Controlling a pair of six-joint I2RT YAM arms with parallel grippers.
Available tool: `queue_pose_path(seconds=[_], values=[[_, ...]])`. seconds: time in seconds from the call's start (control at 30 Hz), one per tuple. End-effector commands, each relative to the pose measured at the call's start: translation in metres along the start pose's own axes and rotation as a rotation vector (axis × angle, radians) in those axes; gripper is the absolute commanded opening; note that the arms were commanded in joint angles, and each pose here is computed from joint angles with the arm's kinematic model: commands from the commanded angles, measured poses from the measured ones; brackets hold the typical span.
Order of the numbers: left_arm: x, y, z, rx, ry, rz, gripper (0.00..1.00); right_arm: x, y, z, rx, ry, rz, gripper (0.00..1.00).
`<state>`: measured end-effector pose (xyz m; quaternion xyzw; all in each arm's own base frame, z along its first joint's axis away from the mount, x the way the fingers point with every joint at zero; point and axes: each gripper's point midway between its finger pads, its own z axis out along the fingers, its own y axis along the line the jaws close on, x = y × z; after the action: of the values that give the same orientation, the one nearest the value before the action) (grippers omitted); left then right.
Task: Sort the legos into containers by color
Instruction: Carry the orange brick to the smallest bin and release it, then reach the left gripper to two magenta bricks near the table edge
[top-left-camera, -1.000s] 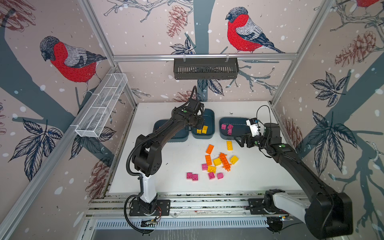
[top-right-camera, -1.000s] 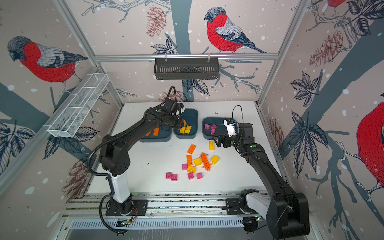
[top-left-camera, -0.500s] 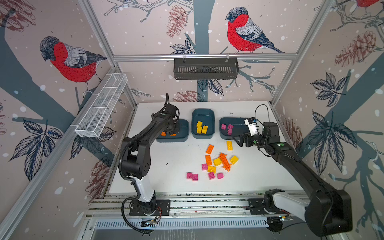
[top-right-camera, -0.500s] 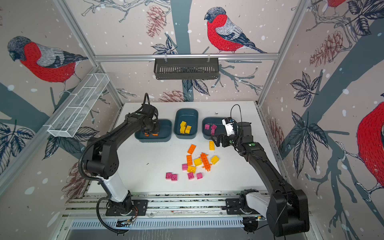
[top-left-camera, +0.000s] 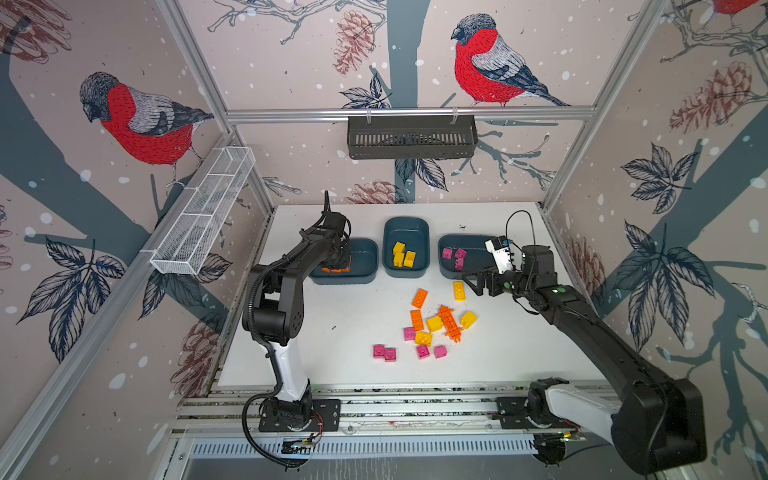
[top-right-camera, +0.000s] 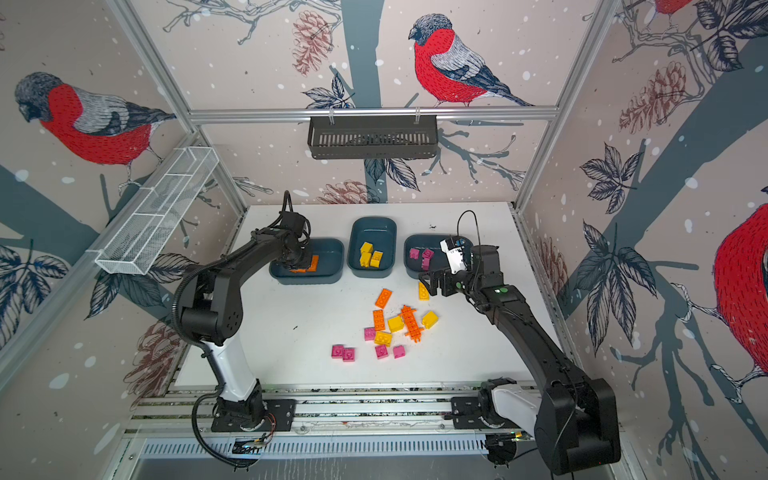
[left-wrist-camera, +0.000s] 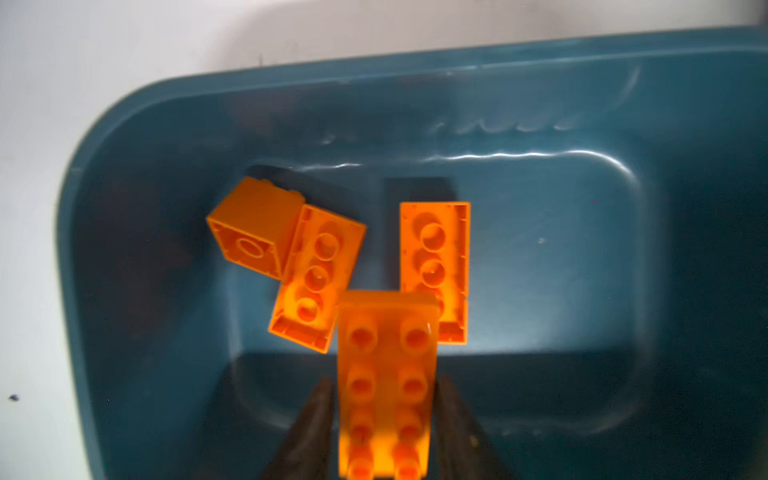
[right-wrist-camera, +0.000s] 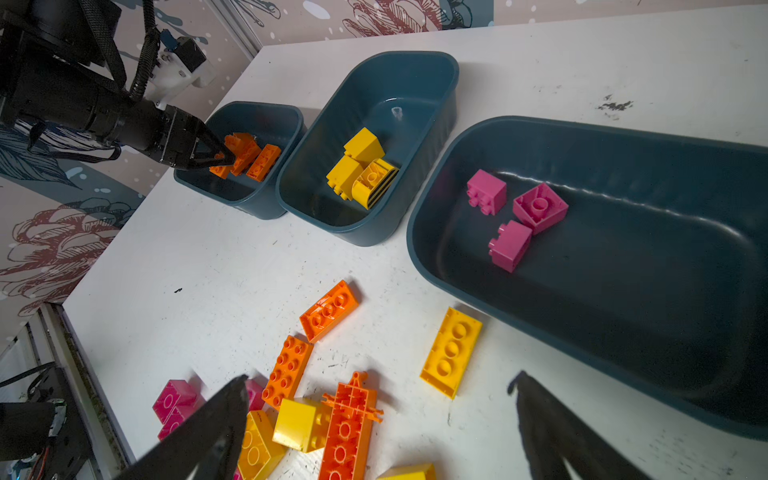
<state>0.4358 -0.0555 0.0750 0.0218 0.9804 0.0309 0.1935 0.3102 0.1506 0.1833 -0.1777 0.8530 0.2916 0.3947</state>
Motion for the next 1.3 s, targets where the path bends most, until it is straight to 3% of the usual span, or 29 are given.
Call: queue_pose_path(seconds=[0.0, 0.13, 0.23, 0.47, 0.93, 1.07, 1.27], values=[[-0.001, 0.011, -0.012, -0.036, -0.013, -0.010, 0.61, -0.003, 0.002, 0.001, -0.003, -0.006, -0.004, 0.99], [0.001, 0.004, -0.030, 0.017, -0.022, -0.026, 0.80, -0.006, 0.002, 0.001, -0.004, -0.009, -0.010, 0.99], [0.008, -0.012, -0.051, 0.121, -0.033, -0.052, 0.82, -0.007, 0.001, 0.002, -0.002, -0.011, -0.011, 0.99], [0.066, -0.058, -0.088, 0.246, 0.010, -0.071, 0.81, -0.004, 0.001, 0.003, -0.004, -0.007, -0.006, 0.99], [0.200, -0.141, -0.100, 0.335, 0.184, -0.149, 0.78, 0.006, 0.003, 0.005, -0.012, 0.022, -0.008, 0.99], [0.229, -0.150, -0.102, 0.318, 0.229, -0.115, 0.76, 0.009, 0.003, 0.006, -0.013, 0.028, -0.006, 1.00], [0.264, -0.133, -0.105, 0.269, 0.304, -0.064, 0.70, 0.013, 0.004, 0.008, -0.017, 0.037, -0.005, 0.99]])
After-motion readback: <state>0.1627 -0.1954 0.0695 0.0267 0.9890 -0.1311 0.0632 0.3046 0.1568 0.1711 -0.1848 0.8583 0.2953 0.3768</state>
